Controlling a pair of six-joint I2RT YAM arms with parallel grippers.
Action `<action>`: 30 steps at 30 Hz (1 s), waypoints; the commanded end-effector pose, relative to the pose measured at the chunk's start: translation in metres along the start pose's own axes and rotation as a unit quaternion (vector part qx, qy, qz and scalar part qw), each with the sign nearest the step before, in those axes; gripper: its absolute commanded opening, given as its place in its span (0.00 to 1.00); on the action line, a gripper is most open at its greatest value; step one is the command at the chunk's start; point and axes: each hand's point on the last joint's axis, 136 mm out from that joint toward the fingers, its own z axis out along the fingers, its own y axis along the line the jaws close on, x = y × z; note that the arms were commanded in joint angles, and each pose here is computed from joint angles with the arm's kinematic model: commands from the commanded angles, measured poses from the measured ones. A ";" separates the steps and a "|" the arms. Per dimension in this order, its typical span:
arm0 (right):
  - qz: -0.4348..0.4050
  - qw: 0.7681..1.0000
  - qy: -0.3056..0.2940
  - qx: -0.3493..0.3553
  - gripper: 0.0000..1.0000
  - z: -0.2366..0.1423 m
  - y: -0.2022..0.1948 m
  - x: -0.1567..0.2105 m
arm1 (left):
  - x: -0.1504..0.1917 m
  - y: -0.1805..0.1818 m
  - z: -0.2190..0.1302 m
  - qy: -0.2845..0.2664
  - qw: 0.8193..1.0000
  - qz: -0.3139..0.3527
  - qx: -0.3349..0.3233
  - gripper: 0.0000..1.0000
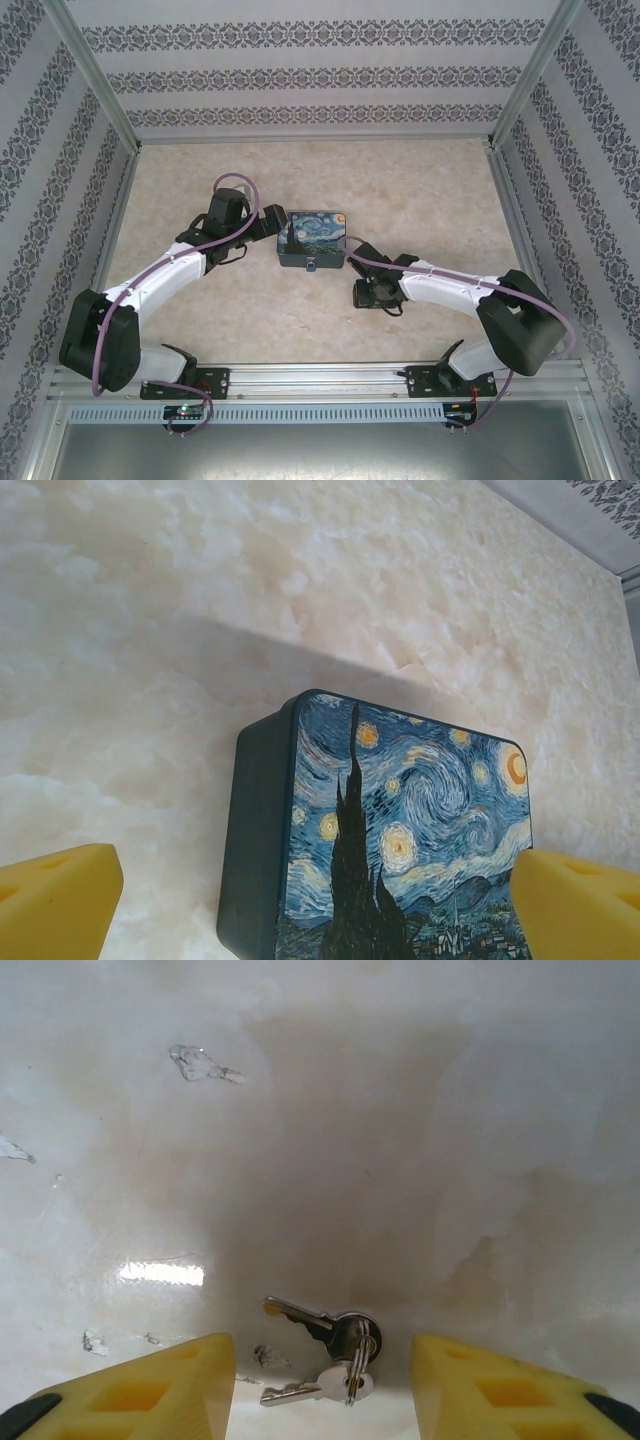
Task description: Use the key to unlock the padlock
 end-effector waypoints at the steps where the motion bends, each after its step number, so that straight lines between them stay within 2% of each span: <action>1: 0.005 1.000 -0.011 0.020 0.49 0.001 -0.003 -0.004 | 0.004 0.004 -0.001 0.002 1.000 -0.013 0.004 1.00; 9: 0.006 0.999 -0.006 0.035 0.44 0.014 -0.007 -0.003 | 0.006 0.005 0.001 0.006 1.000 -0.016 0.007 1.00; 12: -0.001 0.999 -0.001 0.036 0.38 0.016 -0.003 -0.001 | 0.007 0.005 0.002 0.007 1.000 -0.017 0.006 1.00; 22: -0.011 0.999 0.004 0.039 0.42 0.015 0.000 0.015 | 0.007 0.004 0.003 0.008 1.000 -0.017 0.009 1.00; 30: -0.003 0.999 0.004 0.037 0.39 0.014 -0.004 0.020 | 0.005 0.001 0.003 0.008 1.000 -0.020 0.013 1.00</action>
